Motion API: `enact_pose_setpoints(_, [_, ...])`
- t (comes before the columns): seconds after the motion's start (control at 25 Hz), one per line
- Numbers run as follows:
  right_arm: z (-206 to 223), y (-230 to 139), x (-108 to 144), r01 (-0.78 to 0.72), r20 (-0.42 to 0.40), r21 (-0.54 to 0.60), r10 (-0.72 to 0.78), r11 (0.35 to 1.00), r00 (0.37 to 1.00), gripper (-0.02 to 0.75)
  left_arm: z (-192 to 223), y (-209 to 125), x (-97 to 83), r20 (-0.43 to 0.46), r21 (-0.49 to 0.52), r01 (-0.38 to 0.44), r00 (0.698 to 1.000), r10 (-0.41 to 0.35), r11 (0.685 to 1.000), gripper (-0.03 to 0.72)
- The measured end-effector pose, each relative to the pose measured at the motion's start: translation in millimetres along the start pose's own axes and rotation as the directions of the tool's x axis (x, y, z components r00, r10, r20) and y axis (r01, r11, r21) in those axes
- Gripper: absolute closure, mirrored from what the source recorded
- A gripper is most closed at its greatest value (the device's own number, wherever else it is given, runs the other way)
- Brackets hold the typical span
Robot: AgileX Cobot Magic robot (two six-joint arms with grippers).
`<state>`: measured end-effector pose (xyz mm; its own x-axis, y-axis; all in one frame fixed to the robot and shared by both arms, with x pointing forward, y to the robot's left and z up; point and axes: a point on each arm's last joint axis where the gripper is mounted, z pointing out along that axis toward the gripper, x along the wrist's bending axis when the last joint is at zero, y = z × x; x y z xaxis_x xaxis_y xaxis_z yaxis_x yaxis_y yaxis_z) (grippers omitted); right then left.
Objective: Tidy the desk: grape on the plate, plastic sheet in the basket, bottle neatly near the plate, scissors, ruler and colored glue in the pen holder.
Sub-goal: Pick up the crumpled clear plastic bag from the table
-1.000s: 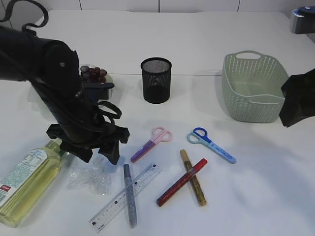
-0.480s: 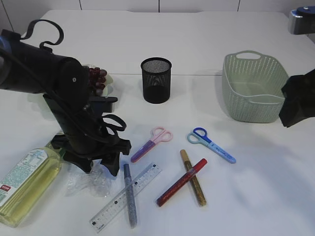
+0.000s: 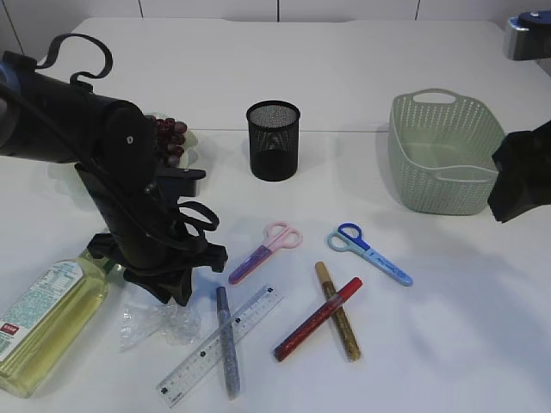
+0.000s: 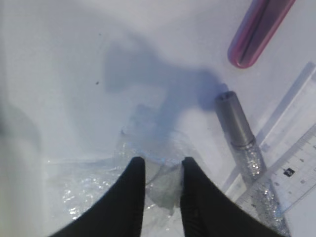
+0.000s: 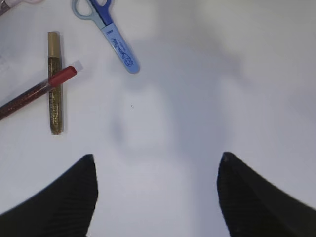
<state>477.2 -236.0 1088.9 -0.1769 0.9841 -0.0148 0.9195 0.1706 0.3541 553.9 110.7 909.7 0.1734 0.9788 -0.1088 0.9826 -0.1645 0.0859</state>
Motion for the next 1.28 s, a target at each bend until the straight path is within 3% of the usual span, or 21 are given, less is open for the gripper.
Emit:
enact_pose_setpoints(0.4, [0.0,0.0,0.0,0.002,0.0,0.0,-0.002,1.0,1.0,0.154,-0.3,-1.2,5.5,-0.06,0.018,-0.053,0.997,0.054,0.998,0.694])
enact_pose_setpoints(0.76, [0.0,0.1,0.0,0.002,0.0,-0.001,-0.002,1.0,1.0,0.155,-5.4,-2.0,7.4,-0.081,0.019,-0.072,0.994,0.073,0.997,0.694])
enact_pose_setpoints(1.12, [0.0,0.1,0.0,0.002,0.0,-0.001,-0.002,1.0,1.0,0.155,-48.0,-2.2,4.2,-0.047,-0.096,-0.083,0.996,0.078,0.992,0.694])
enact_pose_setpoints(1.28, [0.0,0.9,0.1,0.004,-0.001,-0.01,-0.004,1.0,1.0,0.154,-70.7,-3.3,-0.6,0.007,-0.171,-0.109,0.994,0.112,0.979,0.694])
